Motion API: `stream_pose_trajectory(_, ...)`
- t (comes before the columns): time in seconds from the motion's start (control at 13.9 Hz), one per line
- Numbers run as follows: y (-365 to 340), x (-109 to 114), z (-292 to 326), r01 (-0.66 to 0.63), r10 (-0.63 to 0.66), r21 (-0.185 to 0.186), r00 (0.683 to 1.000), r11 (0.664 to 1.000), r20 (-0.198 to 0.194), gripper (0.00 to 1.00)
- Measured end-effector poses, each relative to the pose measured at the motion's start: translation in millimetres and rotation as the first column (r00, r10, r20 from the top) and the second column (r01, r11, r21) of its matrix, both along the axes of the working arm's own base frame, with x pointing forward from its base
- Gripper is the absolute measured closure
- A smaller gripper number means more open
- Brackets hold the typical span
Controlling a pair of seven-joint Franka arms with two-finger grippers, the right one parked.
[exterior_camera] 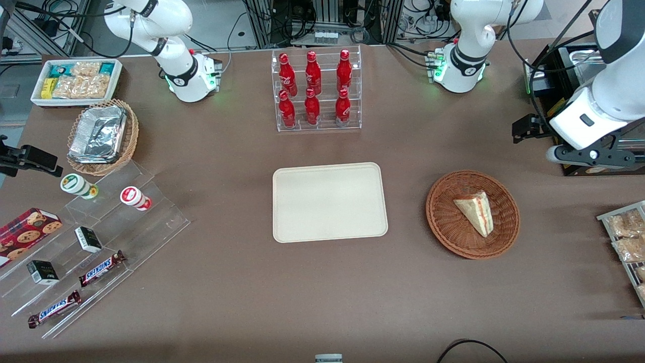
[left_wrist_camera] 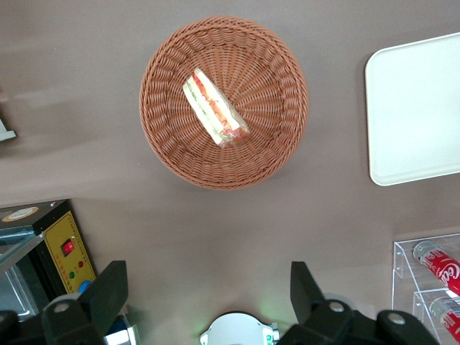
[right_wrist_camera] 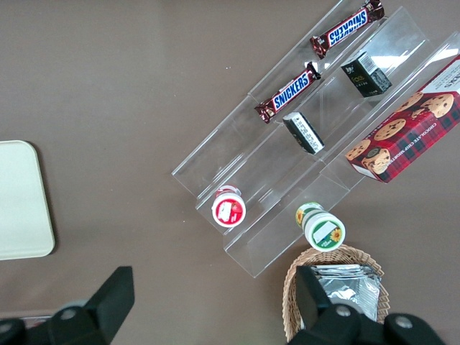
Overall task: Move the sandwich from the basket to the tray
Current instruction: 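Move the left gripper over the sandwich in the wicker basket, then lower the open left gripper around the upright sandwich wedge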
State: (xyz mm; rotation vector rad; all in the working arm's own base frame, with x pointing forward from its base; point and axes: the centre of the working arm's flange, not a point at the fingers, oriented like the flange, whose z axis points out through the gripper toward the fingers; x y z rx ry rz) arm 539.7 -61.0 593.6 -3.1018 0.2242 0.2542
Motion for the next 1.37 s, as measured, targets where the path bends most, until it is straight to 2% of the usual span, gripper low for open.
stream_pose_trajectory(0.22, 0.5, -2.0, 6.1, -0.001, 0.001, 0.000, 1.000, 1.000, 0.004, 0.00)
stream_pose_trajectory(0.36, 0.1, -0.2, -9.3, -0.034, 0.034, 0.011, 0.999, 0.999, -0.033, 0.00)
stream_pose_trajectory(0.58, -6.1, 16.2, -65.1, -0.060, 0.064, 0.033, 0.991, 0.998, -0.115, 0.00)
stream_pose_trajectory(0.72, -10.3, 28.2, -106.3, -0.057, 0.061, 0.036, 0.989, 0.998, -0.135, 0.00)
stream_pose_trajectory(0.94, -20.6, 29.3, -158.4, -0.039, 0.042, 0.030, 0.993, 0.999, -0.111, 0.00)
stream_pose_trajectory(1.15, -20.9, 20.9, -208.9, -0.037, 0.038, 0.022, 0.996, 0.999, -0.075, 0.00)
stream_pose_trajectory(1.37, -18.8, 12.0, -237.0, -0.039, 0.041, 0.019, 0.997, 0.999, -0.062, 0.00)
